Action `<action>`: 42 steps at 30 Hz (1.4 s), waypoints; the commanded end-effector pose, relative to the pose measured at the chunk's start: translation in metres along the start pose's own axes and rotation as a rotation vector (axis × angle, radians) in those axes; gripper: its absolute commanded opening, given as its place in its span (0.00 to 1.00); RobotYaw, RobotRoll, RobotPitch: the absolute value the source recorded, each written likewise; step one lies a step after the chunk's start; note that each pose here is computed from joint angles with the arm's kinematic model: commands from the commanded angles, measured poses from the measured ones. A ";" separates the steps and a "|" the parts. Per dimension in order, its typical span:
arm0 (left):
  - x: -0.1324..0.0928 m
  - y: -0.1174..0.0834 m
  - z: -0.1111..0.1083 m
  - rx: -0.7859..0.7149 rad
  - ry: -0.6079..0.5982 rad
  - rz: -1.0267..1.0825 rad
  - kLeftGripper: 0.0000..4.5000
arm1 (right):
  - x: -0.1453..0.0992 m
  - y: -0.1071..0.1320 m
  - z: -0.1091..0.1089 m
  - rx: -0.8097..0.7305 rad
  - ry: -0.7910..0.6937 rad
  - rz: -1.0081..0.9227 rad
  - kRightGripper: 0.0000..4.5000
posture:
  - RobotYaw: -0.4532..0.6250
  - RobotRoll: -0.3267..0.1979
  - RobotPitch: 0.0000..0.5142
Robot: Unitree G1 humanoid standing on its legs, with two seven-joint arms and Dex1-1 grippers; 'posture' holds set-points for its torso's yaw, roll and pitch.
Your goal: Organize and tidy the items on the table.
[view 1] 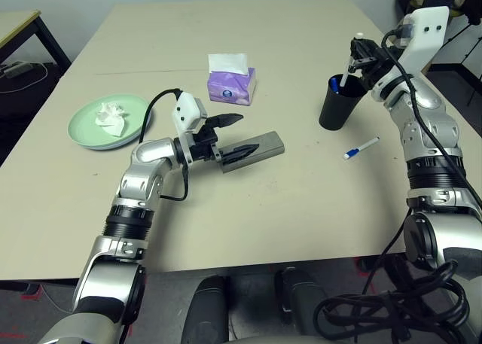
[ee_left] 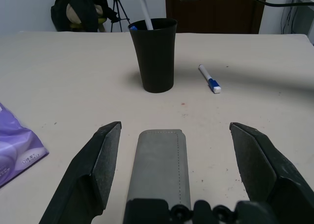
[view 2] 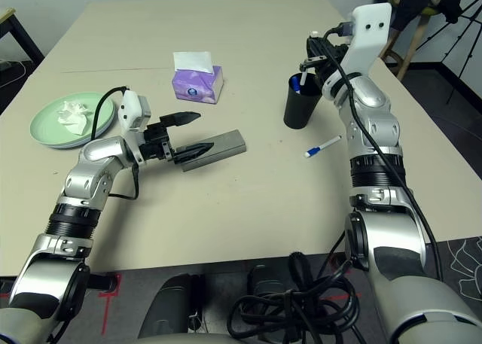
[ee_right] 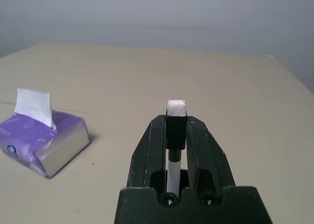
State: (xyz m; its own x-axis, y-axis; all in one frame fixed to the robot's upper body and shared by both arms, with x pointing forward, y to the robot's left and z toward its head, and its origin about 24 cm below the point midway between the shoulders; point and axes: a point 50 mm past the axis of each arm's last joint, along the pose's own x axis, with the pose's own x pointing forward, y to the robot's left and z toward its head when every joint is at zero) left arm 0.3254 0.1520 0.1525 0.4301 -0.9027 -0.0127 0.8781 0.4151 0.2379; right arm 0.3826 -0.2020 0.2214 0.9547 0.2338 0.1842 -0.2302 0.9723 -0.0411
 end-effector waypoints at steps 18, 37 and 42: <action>0.000 -0.003 -0.004 -0.003 0.016 -0.016 1.00 | -0.033 0.022 -0.006 -0.188 0.033 0.700 0.99 | 0.46 0.62 0.18; -0.005 -0.018 -0.005 -0.020 0.016 -0.009 1.00 | -0.055 -0.042 -0.034 -0.893 0.812 1.197 0.99 | 0.51 0.62 0.28; -0.003 -0.018 -0.003 -0.024 0.008 -0.004 1.00 | -0.053 -0.052 -0.033 -1.064 0.911 1.200 0.99 | 0.52 0.62 0.30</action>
State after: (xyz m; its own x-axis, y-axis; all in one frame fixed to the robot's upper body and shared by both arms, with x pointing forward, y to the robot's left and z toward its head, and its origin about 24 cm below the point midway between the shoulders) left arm 0.3109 0.1508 0.1448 0.4405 -0.8973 -0.0280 0.8783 0.4242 0.2206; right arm 0.3497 -0.2584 0.1792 0.2501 0.3512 -0.9023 -0.9304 -0.1707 -0.3243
